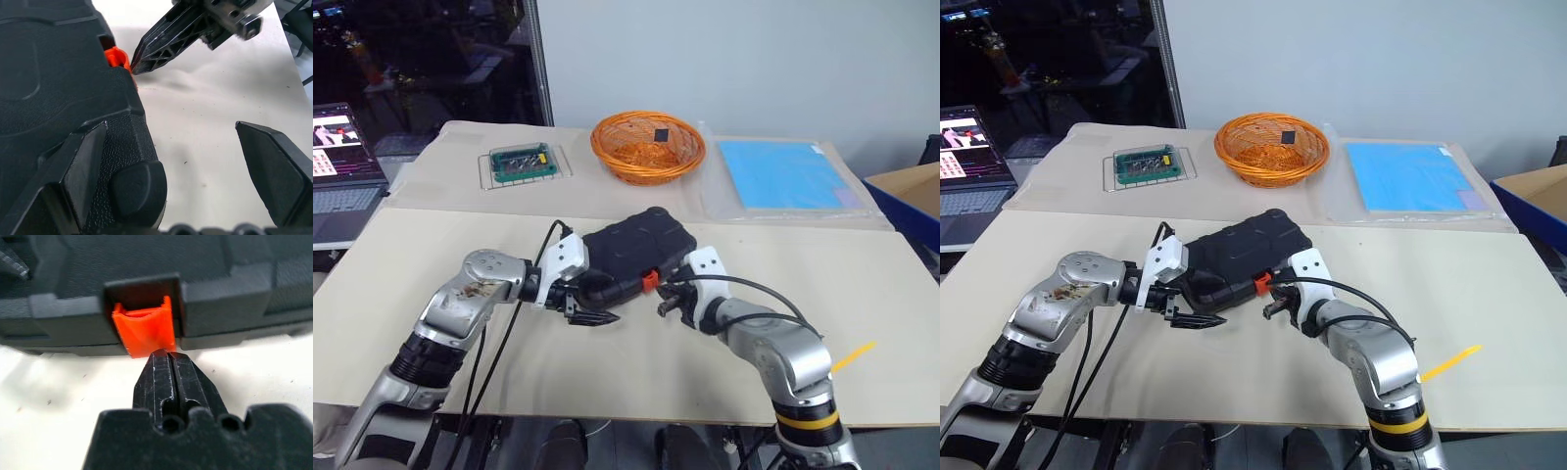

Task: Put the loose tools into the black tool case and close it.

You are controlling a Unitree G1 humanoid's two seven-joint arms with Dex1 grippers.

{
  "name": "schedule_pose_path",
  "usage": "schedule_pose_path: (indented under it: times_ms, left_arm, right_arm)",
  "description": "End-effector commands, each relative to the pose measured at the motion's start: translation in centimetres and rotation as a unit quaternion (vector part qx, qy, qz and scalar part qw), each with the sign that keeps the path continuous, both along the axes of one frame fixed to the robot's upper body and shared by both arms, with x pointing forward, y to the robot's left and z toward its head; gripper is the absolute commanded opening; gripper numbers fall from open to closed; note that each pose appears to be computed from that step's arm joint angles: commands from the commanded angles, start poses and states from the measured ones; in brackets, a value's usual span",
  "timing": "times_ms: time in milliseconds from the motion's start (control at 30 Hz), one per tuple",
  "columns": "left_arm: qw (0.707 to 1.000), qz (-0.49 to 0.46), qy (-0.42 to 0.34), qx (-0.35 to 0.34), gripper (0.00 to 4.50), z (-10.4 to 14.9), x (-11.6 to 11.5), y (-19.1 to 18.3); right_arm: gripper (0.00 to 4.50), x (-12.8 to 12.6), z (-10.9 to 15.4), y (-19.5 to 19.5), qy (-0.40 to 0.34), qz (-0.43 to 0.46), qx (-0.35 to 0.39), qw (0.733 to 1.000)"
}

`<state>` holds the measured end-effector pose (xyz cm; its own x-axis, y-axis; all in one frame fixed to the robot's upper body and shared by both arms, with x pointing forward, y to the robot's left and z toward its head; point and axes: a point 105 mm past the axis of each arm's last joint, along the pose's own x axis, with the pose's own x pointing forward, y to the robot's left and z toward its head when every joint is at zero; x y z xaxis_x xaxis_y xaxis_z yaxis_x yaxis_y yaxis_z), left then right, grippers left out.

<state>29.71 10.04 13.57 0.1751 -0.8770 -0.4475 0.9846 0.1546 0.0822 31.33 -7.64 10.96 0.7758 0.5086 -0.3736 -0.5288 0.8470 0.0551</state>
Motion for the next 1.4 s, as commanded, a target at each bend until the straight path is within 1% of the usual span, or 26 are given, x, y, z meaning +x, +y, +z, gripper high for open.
schedule_pose_path:
  times_ms: [33, 133, 233, 333, 433, 533, 633, 767, 833, 1000, 1300, 1400]
  left_arm:
    - [0.998, 0.012, 0.046, 0.03, 4.5, -2.7, -0.5, 0.5]
    - [0.998, 0.015, 0.045, 0.03, 4.5, -2.6, -0.5, 0.4]
    - [0.998, 0.017, 0.044, 0.029, 4.5, -2.5, -0.3, 0.3]
    - [0.998, 0.018, 0.045, 0.03, 4.5, -2.5, -0.3, 0.3]
    - [0.998, 0.02, 0.045, 0.032, 4.5, -2.5, -0.3, 0.4]
    - [0.998, 0.022, 0.045, 0.033, 4.5, -2.4, -0.2, 0.6]
    - [0.998, 0.025, 0.045, 0.033, 4.5, -2.4, -0.1, 0.7]
    - [0.998, 0.029, 0.046, 0.032, 4.5, -2.8, 0.0, 0.8]
    - [0.998, 0.031, 0.047, 0.032, 4.5, -3.0, 0.0, 0.8]
    - [0.998, 0.034, 0.049, 0.032, 4.5, -3.7, -0.1, 0.9]
    - [0.997, 0.039, 0.049, 0.033, 4.5, -4.5, 0.2, 1.1]
    - [0.997, 0.042, 0.048, 0.032, 4.5, -4.5, 0.3, 1.1]
  right_arm:
    - [0.06, -0.2, 2.5, 0.3, -0.055, 0.016, 0.023, 0.998]
    - [0.06, -1.6, 2.6, 0.1, -0.055, 0.037, 0.031, 0.997]
    - [0.06, -2.2, 2.9, 0.1, -0.069, 0.054, 0.042, 0.995]
    - [0.06, -1.8, 3.6, 0.2, -0.094, 0.052, 0.056, 0.993]
    - [0.06, -0.7, 4.2, 0.5, -0.108, 0.04, 0.073, 0.991]
    - [0.06, 0.2, 3.8, 0.8, -0.112, 0.035, 0.067, 0.991]
    - [0.06, 0.5, 2.2, 1.3, -0.094, 0.044, 0.047, 0.993]
    - [0.06, -0.1, -0.6, 1.3, -0.061, 0.057, 0.019, 0.996]
    - [0.06, -0.1, -1.5, 1.1, -0.056, 0.053, 0.013, 0.997]
    - [0.06, 0.0, -4.1, 0.5, -0.046, 0.057, -0.039, 0.997]
    - [0.06, 0.1, -7.1, 0.1, -0.028, 0.073, -0.09, 0.993]
    - [0.06, -0.3, -8.3, -0.4, -0.005, 0.078, -0.105, 0.991]
